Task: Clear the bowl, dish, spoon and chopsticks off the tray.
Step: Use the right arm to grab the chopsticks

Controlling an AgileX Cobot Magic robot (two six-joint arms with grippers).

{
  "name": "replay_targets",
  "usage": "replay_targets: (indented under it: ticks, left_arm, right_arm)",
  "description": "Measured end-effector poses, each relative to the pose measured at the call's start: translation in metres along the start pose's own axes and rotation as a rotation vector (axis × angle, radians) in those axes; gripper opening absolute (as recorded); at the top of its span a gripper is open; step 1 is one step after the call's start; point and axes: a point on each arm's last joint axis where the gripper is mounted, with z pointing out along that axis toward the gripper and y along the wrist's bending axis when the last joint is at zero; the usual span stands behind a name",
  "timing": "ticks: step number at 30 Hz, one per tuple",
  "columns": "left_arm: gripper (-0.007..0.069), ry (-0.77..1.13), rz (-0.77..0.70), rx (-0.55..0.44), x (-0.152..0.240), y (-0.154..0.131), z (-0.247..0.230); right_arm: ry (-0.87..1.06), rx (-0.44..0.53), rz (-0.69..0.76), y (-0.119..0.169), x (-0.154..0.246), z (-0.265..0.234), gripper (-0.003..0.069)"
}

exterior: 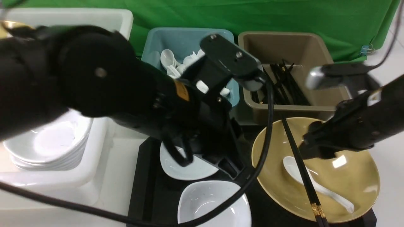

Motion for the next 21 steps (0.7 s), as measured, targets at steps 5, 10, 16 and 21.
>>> replay_targets:
  ticks: [5,10,16,21]
  left_arm:
    - [-0.0006,0.033,0.006,-0.006,0.003,0.003,0.016]
    - [-0.0006,0.012,-0.002,-0.019,0.001,0.005,0.018]
    - [-0.0006,0.001,-0.033,-0.024,0.0,0.005,0.018]
    - [-0.0006,0.0,-0.054,-0.026,0.0,0.006,0.018]
  right_arm:
    - [0.036,0.013,0.004,-0.002,-0.005,0.036,0.0489]
    - [0.061,0.019,0.011,-0.005,-0.006,0.049,0.0321]
    - [0.073,0.018,0.012,-0.005,-0.005,0.05,0.008]
    - [0.071,0.015,0.009,-0.003,-0.004,0.042,0.008]
